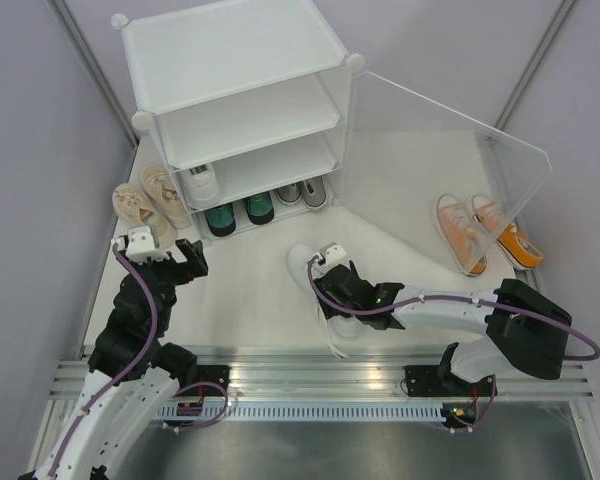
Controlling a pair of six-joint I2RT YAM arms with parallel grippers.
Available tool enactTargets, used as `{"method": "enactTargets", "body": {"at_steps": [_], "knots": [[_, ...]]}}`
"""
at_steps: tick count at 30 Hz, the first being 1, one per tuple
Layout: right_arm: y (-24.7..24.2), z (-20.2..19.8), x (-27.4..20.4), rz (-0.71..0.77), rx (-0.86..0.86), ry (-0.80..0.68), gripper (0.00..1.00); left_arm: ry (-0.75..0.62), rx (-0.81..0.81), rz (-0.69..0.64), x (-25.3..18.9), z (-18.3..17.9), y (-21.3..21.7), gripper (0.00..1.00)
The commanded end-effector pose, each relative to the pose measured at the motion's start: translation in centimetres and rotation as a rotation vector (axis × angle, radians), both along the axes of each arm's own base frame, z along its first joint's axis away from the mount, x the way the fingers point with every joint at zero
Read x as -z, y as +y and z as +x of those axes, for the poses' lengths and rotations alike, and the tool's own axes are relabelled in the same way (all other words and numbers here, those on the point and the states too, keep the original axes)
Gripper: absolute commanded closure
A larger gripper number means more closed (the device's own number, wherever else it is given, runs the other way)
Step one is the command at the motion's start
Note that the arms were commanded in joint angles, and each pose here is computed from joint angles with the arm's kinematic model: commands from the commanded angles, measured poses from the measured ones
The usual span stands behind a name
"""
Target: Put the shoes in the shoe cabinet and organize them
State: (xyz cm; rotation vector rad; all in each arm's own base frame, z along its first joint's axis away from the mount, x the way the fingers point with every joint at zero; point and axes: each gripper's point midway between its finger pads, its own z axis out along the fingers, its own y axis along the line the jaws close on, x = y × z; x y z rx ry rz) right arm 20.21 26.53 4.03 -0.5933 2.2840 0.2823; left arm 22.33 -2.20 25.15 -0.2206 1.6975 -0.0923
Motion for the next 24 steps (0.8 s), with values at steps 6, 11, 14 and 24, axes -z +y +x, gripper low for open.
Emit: {"method": "enactTargets", "body": {"at_steps": [6, 11, 14, 24], "knots": [[6.3, 3.1, -5.5, 0.115, -0.036, -0.093, 0.81, -0.056, 0.023, -0.002, -1.5, -0.1, -0.3, 0.00], [8.7, 4.6, -10.8, 0.188, -0.054, -0.157, 0.90, -0.100, -0.001, -0.024, -2.3, -0.7, 0.4, 0.00], [9.8, 4.7, -12.9, 0.234, -0.076, -0.171, 0.91, -0.102, 0.002, -0.026, -2.3, -0.8, 0.3, 0.00], [11.3, 7.2, -19.1, 0.296, -0.072, -0.265, 0.95, -0.102, 0.010, -0.027, -2.4, -0.7, 0.1, 0.00]]}}
